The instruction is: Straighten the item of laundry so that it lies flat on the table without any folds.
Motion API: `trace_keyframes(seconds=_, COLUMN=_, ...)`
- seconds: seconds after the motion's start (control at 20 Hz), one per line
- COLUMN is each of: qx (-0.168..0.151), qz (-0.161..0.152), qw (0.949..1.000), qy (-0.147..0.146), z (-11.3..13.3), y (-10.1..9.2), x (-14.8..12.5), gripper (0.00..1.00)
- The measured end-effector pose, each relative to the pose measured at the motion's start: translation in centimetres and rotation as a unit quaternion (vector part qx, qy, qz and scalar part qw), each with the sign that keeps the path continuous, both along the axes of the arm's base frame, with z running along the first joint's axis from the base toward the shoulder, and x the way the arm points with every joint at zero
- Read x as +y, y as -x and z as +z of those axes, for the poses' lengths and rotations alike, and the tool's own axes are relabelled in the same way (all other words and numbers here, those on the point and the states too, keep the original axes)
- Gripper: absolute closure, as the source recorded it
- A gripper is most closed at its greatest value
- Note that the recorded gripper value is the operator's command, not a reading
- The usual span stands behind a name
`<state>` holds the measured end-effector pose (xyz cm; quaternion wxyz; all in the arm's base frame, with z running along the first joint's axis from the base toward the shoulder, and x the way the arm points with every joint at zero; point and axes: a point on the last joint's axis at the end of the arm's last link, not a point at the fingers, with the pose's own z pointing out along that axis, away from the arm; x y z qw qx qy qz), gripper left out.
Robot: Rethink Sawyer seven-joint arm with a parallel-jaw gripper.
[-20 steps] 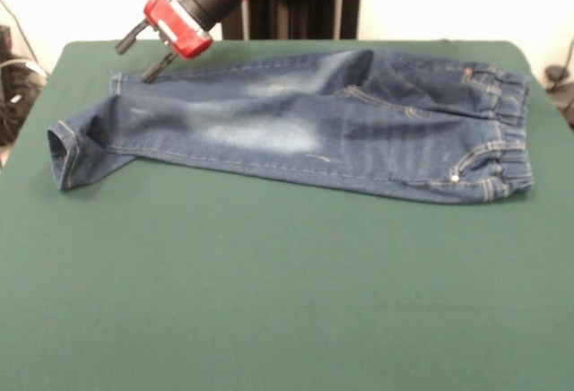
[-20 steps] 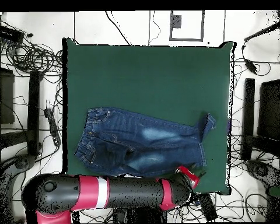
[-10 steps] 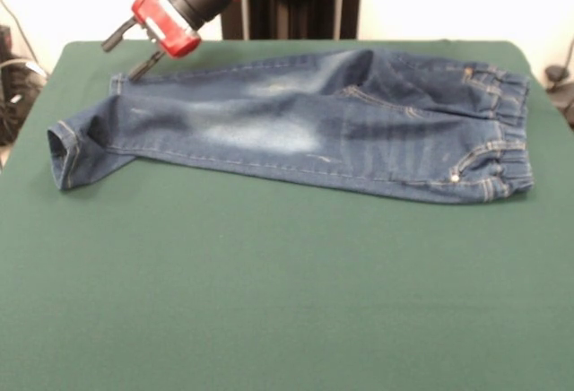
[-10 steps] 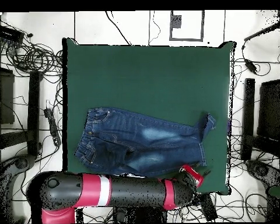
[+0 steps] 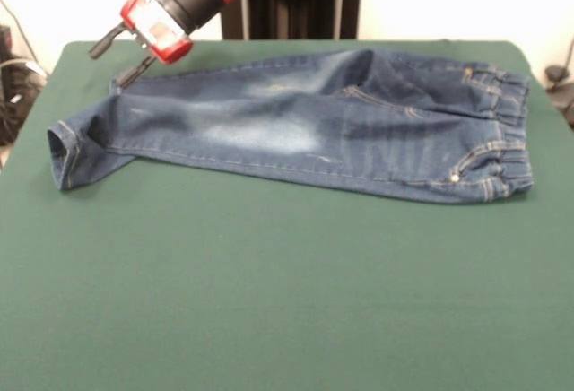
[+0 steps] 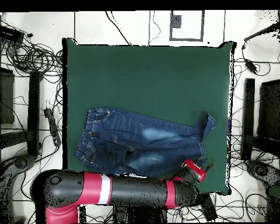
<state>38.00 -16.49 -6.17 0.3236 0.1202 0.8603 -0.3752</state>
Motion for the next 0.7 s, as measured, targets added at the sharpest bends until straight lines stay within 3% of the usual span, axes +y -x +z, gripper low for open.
trace_keyframes(seconds=0.45, qx=-0.011, qz=0.015, qw=0.9998, qy=-0.004, z=0.7, y=-0.9, x=1.1, gripper=0.0)
trace_keyframes(seconds=0.7, qx=0.055, qz=-0.004, qw=0.9964, qy=-0.065, z=1.5, y=0.6, x=4.1, gripper=0.0)
